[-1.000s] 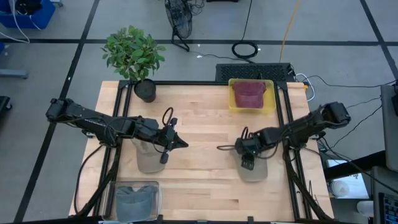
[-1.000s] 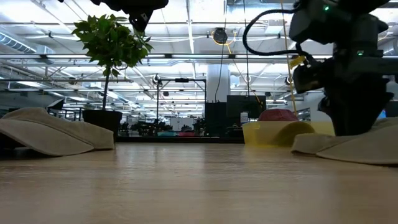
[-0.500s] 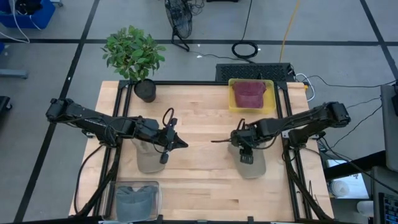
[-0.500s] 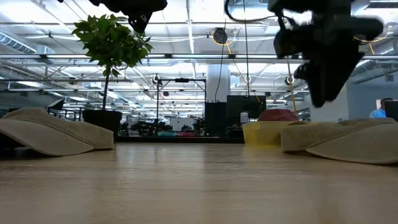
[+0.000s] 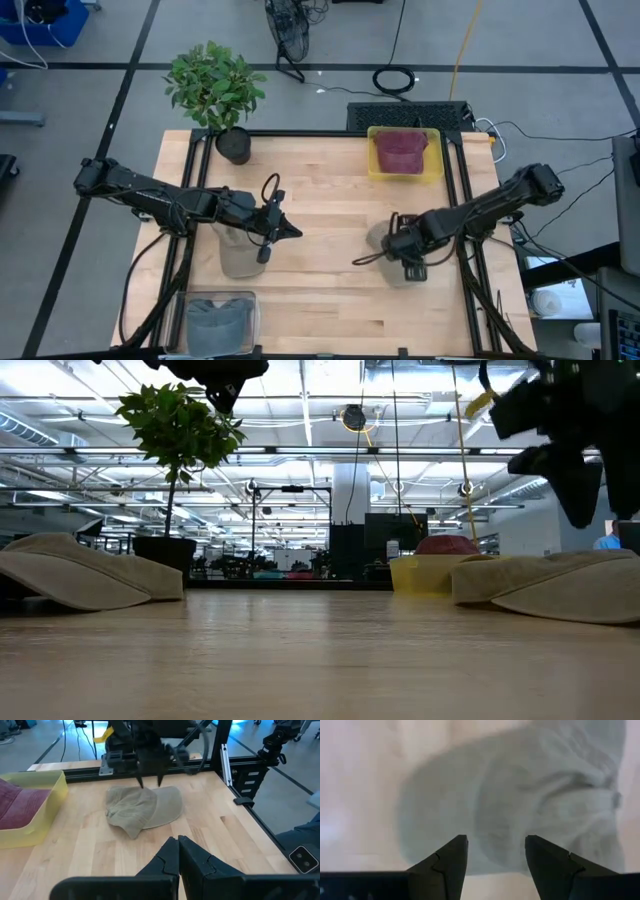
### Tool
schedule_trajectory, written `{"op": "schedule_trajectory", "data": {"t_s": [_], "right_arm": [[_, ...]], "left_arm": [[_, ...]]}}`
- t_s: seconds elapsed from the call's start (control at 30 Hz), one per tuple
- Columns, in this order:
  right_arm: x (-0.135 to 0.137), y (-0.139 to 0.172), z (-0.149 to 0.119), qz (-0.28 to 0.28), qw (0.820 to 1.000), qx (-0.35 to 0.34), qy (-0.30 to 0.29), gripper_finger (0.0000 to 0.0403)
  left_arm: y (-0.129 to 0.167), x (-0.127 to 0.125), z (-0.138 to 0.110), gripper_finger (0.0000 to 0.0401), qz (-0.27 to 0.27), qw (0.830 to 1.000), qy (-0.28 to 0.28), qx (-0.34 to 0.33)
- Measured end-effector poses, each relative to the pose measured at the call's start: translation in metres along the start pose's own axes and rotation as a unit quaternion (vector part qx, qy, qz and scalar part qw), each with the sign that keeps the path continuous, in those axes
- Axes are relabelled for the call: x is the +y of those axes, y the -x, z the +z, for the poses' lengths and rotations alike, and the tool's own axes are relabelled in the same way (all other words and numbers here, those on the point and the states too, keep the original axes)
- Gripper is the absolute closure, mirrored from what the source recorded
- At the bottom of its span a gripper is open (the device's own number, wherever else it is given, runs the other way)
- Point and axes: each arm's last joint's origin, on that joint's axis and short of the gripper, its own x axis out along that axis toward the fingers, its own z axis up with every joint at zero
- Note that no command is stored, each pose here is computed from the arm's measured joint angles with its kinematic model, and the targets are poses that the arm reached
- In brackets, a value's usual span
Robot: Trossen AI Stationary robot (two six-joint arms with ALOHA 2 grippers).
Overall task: Pick & Place hat
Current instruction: Put the brown cap into the yellow bin
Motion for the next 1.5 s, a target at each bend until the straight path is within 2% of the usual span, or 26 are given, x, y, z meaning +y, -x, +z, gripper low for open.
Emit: {"op": "schedule_trajectory", "data": {"t_s": [0.07,0.17,0.37,0.53,0.73,1.0,1.03,1.27,1.5], "right_arm": [[-0.001,-0.008,-0.003,-0.009,1.0,0.001,0.004,0.0218],[-0.002,-0.021,-0.005,0.006,1.0,-0.009,0.008,0.0206],[-0.005,-0.034,-0.011,0.003,1.0,-0.002,-0.02,0.0174],[-0.006,-0.036,-0.012,-0.006,1.0,-0.004,-0.026,0.0177],[-0.007,-0.036,-0.011,-0.032,0.999,-0.015,-0.022,0.0231],[-0.008,-0.036,-0.011,-0.035,0.999,-0.016,-0.006,0.0381],[-0.008,-0.036,-0.011,-0.035,0.999,-0.017,-0.002,0.039],[-0.012,-0.028,-0.007,-0.063,0.998,-0.018,-0.024,0.0392],[-0.021,0.023,0.009,-0.146,0.989,-0.028,-0.011,0.0397]], "left_arm": [[0.0,0.0,0.0,0.0391,0.0,1.0,0.0,0.0],[0.0,0.0,0.0,0.0391,0.0,1.0,-0.001,0.0],[0.0,0.0,0.0,0.0391,0.0,1.0,-0.006,0.0],[0.0,0.0,0.0,0.0391,0.0,1.0,-0.007,0.0],[0.0,0.0,0.0,0.0391,0.0,1.0,-0.005,0.0],[0.0,0.0,0.0,0.0391,0.0,1.0,-0.006,0.0],[0.0,0.0,0.0,0.0391,0.0,1.0,-0.006,0.0],[0.0,0.0,0.0,0.0391,0.0,1.0,-0.006,0.0],[0.0,0.001,0.0,0.0391,0.008,1.0,-0.007,-0.001]]}}
